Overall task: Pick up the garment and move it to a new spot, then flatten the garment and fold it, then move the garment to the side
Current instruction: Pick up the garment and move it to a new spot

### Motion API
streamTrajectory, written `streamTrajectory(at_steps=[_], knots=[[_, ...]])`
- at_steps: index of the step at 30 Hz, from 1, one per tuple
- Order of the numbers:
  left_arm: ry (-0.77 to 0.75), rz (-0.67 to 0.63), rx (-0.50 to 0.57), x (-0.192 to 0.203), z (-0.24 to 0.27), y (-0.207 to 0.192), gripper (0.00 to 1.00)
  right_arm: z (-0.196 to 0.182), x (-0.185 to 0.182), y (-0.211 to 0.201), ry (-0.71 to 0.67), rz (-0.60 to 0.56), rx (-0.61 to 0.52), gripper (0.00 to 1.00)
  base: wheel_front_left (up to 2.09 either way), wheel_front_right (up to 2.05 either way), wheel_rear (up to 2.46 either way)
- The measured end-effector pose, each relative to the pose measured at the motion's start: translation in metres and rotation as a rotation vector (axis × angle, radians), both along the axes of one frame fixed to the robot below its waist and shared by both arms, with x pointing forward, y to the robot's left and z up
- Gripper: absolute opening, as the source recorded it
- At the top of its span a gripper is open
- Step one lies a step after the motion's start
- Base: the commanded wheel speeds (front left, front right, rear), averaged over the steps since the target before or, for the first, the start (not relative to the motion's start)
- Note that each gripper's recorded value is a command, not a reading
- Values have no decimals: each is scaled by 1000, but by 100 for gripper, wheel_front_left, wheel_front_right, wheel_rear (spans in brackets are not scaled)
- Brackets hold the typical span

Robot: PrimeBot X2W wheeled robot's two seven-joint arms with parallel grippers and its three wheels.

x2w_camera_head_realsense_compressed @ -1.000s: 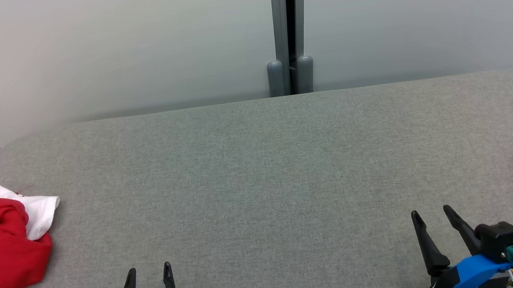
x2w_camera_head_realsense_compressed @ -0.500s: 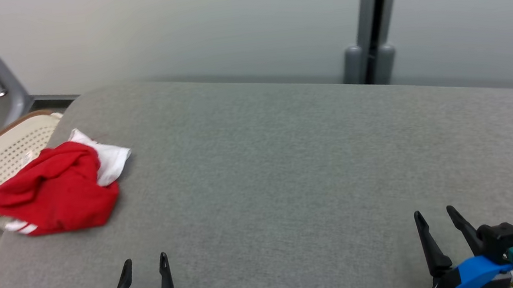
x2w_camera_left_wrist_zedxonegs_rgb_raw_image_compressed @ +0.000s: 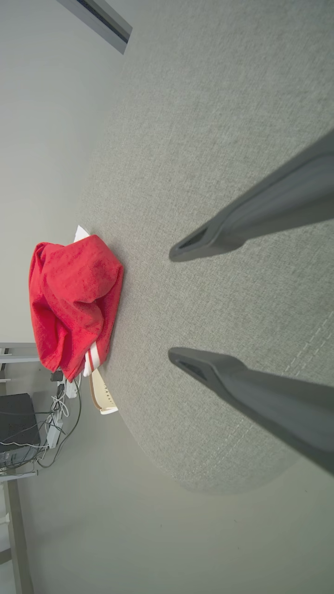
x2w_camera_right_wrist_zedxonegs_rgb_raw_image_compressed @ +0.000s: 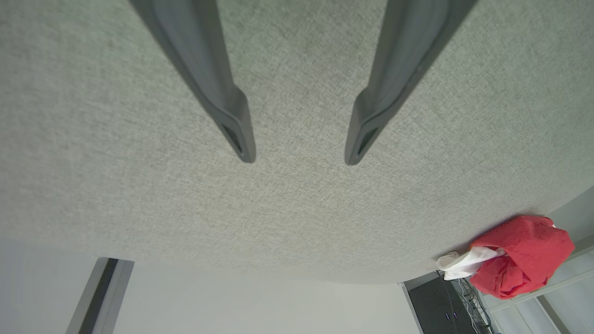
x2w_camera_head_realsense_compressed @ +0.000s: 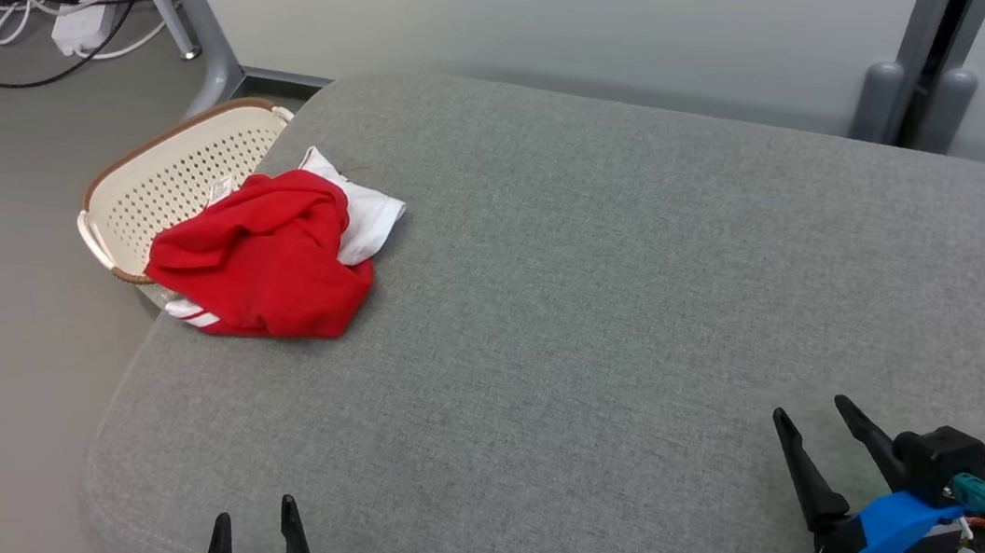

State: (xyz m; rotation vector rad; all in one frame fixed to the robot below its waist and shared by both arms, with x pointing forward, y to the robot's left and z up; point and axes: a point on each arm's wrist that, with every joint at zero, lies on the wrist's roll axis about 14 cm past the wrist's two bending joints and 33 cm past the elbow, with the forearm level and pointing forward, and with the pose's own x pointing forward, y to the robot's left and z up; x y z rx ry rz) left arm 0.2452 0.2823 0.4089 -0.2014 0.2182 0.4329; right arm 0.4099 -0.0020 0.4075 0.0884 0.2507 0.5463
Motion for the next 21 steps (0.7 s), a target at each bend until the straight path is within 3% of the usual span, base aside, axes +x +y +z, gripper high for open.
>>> streamTrajectory(at_steps=[6,12,21], knots=[[-17,17,-11,20,5,16,100,-12,5,5,18,19,-11,100,0,0,0],[-87,35,19,76,29,51,100,-23,21,-5,18,-11,-21,100,0,0,0],[-29,-71,89,169,28,74,100,-34,51,-25,-9,-76,-24,100,0,0,0]])
